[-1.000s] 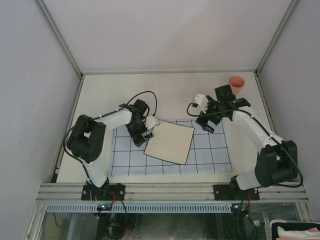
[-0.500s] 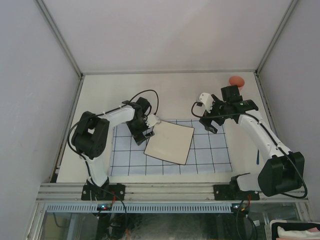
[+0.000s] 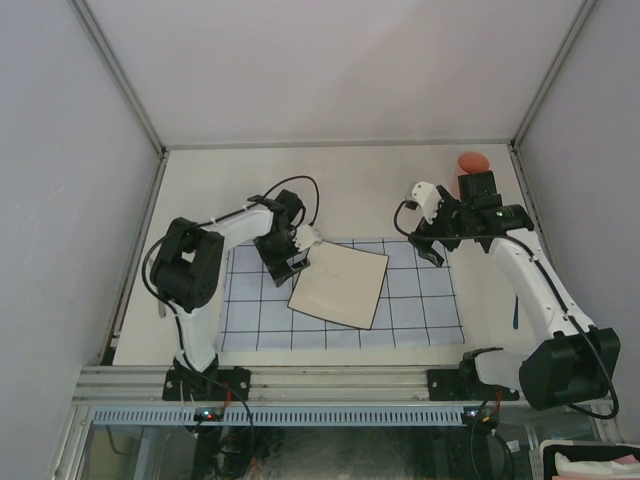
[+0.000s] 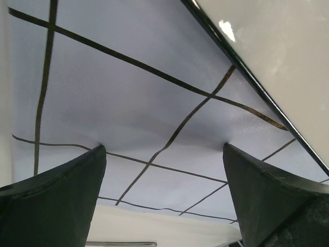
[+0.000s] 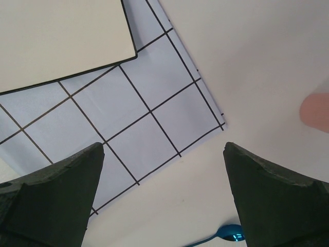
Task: Set the dinner table for one person
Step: Adjust the napkin at the center of the board.
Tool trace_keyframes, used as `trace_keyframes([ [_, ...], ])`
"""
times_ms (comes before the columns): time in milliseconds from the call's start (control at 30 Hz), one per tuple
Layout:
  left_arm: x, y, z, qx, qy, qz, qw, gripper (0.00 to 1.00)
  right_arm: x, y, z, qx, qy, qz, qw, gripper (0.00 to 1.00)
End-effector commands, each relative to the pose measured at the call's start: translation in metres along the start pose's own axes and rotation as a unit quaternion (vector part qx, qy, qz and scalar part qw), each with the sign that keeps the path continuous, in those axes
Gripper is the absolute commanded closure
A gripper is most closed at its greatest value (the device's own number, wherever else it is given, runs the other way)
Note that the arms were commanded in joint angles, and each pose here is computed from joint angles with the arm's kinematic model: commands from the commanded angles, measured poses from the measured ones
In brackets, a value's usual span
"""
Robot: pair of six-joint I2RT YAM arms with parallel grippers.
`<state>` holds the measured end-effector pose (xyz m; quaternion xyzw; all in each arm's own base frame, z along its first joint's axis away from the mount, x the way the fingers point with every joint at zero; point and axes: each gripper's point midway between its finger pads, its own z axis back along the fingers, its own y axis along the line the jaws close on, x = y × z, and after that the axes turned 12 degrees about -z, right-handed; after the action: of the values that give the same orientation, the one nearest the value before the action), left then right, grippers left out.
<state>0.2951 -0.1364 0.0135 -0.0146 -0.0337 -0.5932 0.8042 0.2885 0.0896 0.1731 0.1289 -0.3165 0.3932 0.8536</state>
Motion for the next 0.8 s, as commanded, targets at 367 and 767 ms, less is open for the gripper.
trace_keyframes([
  [367, 0.026, 0.040, -0.021, 0.021, -0.036, -0.018, 0.999, 0.00, 0.002, -0.005, 0.016, -0.015, -0.021, -0.016, 1.000, 0.00],
  [767, 0.025, 0.014, 0.014, 0.012, -0.071, -0.003, 0.997, 0.00, 0.002, -0.007, 0.015, -0.012, -0.025, -0.027, 0.999, 0.00],
])
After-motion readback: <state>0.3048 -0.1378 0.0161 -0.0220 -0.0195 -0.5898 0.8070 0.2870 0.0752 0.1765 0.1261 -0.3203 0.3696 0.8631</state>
